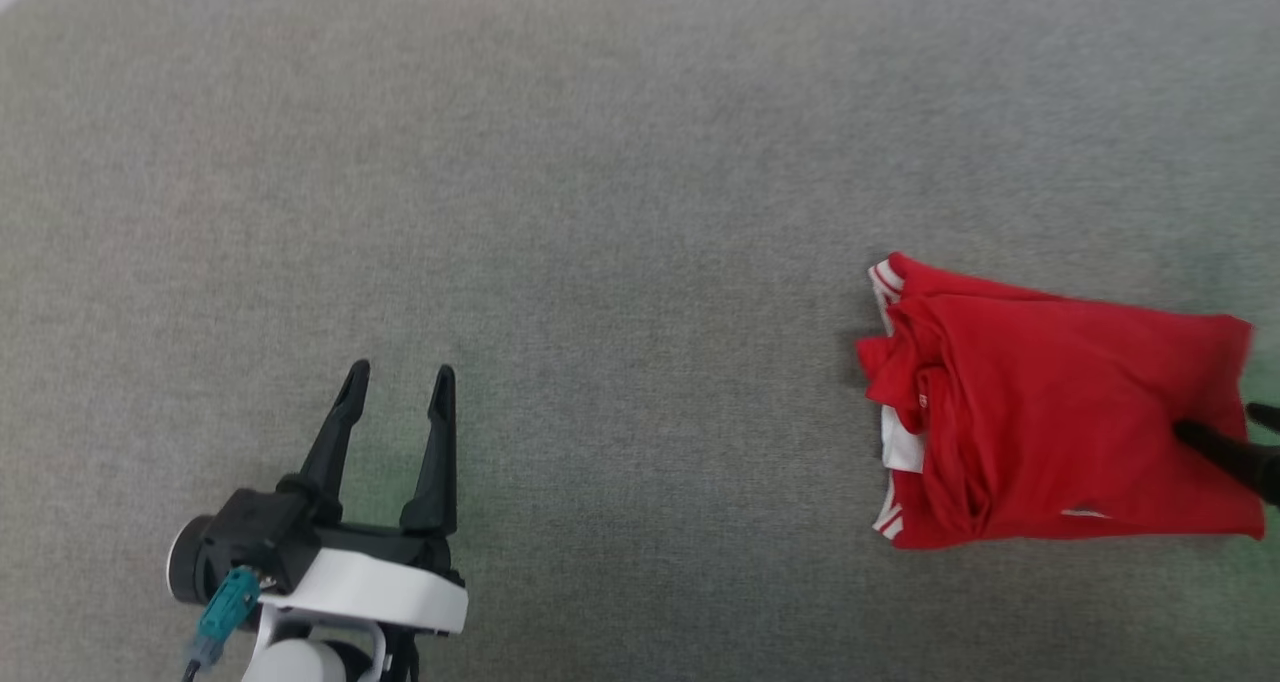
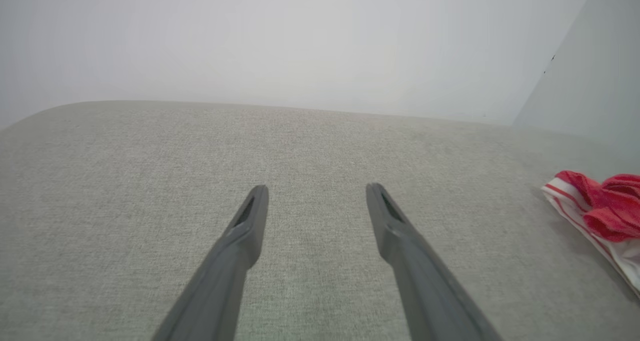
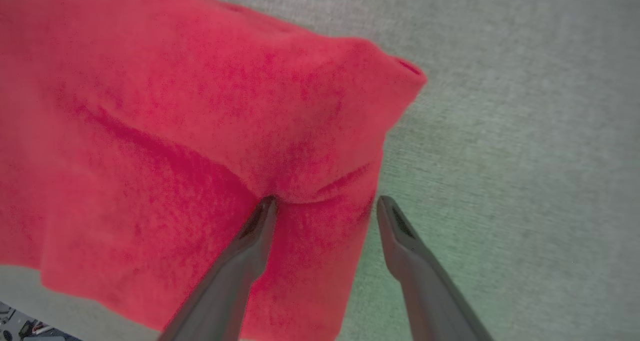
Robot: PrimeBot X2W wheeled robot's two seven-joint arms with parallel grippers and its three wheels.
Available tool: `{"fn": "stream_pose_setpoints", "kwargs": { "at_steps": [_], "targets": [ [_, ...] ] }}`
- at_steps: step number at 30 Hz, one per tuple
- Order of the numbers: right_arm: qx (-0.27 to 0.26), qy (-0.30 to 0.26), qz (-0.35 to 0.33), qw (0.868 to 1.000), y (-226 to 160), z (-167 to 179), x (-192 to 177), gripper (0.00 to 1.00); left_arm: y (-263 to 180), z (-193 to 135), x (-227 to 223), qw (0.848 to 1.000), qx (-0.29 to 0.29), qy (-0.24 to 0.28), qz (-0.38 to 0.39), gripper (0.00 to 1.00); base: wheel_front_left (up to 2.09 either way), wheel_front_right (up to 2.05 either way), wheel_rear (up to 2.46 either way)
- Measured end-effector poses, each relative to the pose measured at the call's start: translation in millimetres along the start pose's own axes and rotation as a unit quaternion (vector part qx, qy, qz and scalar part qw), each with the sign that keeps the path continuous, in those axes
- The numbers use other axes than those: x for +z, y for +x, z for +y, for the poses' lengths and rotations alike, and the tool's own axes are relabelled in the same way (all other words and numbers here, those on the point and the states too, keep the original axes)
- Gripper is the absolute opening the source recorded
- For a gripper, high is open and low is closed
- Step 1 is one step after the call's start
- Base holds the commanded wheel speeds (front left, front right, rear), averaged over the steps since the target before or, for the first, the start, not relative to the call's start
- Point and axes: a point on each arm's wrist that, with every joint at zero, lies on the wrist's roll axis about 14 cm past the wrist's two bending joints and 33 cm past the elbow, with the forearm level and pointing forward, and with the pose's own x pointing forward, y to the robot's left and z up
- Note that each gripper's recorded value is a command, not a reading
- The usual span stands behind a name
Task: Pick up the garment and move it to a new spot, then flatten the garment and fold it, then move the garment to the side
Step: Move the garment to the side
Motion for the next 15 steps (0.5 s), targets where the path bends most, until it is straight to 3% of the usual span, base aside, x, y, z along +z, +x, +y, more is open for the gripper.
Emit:
{"fn": "stream_pose_setpoints", "kwargs": {
  "at_steps": [7, 8, 10, 15],
  "targets": [
    [0.023, -0.002, 0.055, 0.998, 31.0, 10.5, -14.8, 1.0, 8.5, 7.7, -10.5, 1.0, 0.008, 0.002, 0.013, 1.0, 0.0, 0.0, 0.0],
    [0.024, -0.004, 0.057, 0.998, 33.8, 11.5, -16.4, 0.52, 9.1, 7.9, -11.8, 1.0, 0.009, 0.002, 0.015, 1.0, 0.0, 0.0, 0.0],
    [0.021, -0.002, 0.049, 0.999, 36.3, 9.9, -14.9, 0.0, 10.0, 7.8, -14.5, 1.0, 0.008, 0.002, 0.018, 1.0, 0.0, 0.0, 0.0],
    [0.019, 0.02, 0.013, 1.0, 33.9, 7.4, -11.1, 0.0, 19.0, -1.7, -15.3, 1.0, -0.016, 0.008, 0.018, 1.0, 0.0, 0.0, 0.0]
  ]
}}
